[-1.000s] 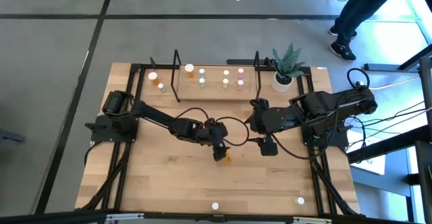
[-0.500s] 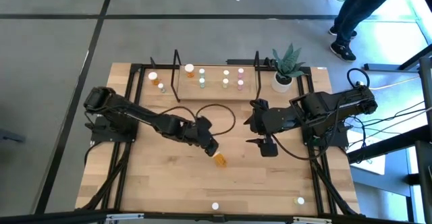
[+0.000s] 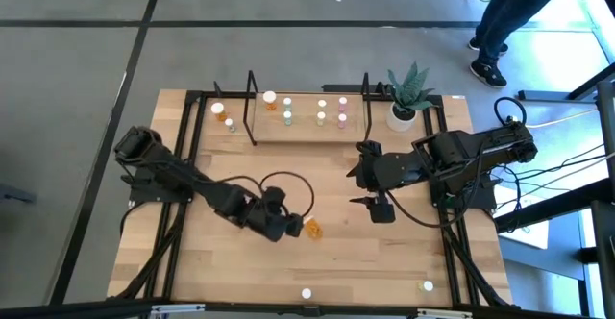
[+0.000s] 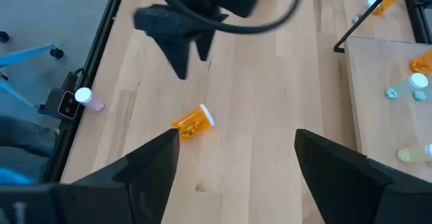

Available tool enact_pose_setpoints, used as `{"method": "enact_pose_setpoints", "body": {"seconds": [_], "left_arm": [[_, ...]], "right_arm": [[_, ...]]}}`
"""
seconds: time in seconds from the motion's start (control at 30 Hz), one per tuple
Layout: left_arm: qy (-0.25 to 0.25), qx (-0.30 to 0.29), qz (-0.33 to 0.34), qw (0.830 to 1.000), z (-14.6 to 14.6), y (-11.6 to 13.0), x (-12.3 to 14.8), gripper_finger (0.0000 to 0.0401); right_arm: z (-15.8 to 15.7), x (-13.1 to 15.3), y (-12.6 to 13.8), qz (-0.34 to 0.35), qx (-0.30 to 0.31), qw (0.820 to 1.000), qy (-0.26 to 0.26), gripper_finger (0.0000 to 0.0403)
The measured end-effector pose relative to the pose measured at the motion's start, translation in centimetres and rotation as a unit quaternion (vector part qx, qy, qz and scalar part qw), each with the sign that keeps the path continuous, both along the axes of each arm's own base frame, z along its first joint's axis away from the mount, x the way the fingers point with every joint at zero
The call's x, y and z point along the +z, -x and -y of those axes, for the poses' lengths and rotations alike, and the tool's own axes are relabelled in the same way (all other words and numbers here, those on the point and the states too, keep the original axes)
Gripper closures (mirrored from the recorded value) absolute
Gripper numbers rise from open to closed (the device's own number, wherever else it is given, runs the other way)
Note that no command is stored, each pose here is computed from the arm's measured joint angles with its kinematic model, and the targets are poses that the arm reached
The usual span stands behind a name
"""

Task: Pick and place medicine bottles onto shelf by color
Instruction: Put the right orange pill bottle on the shelf aligned with the other orange pill bottle

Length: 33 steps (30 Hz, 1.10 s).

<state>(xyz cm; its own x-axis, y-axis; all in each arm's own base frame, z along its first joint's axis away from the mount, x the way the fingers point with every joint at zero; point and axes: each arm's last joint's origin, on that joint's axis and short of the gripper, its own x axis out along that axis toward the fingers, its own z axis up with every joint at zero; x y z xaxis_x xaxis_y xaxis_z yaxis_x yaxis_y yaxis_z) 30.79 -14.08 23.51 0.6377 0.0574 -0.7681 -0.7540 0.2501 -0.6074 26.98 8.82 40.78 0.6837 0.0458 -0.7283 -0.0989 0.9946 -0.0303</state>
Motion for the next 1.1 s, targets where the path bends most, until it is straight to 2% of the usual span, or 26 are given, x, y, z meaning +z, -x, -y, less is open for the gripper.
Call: {"method": "enact_pose_setpoints", "body": {"seconds": [0.33, 0.67, 0.93, 1.1], "left_arm": [[0.037, 0.066, 0.039, 0.996, 3.6, 1.8, 0.0, 0.0051], [0.018, 0.072, 0.027, 0.997, 4.0, 2.5, -0.3, 0.0051], [-0.032, 0.064, 0.0, 0.997, 3.8, 3.3, -0.7, 0.0051], [-0.068, 0.048, -0.044, 0.996, 4.0, 4.7, -1.0, 0.0051]], "right_arm": [[0.0, 0.0, 0.0, 0.0, 0.0, 1.0, 0.0, 0.0109], [0.0, 0.0, 0.0, 0.002, 0.0, 1.0, -0.001, 0.0109], [-0.4, 0.1, -0.4, 0.005, -0.065, 0.994, -0.084, 0.0109], [-2.0, -1.9, -1.9, -0.036, -0.118, 0.984, -0.127, 0.0109]]}}
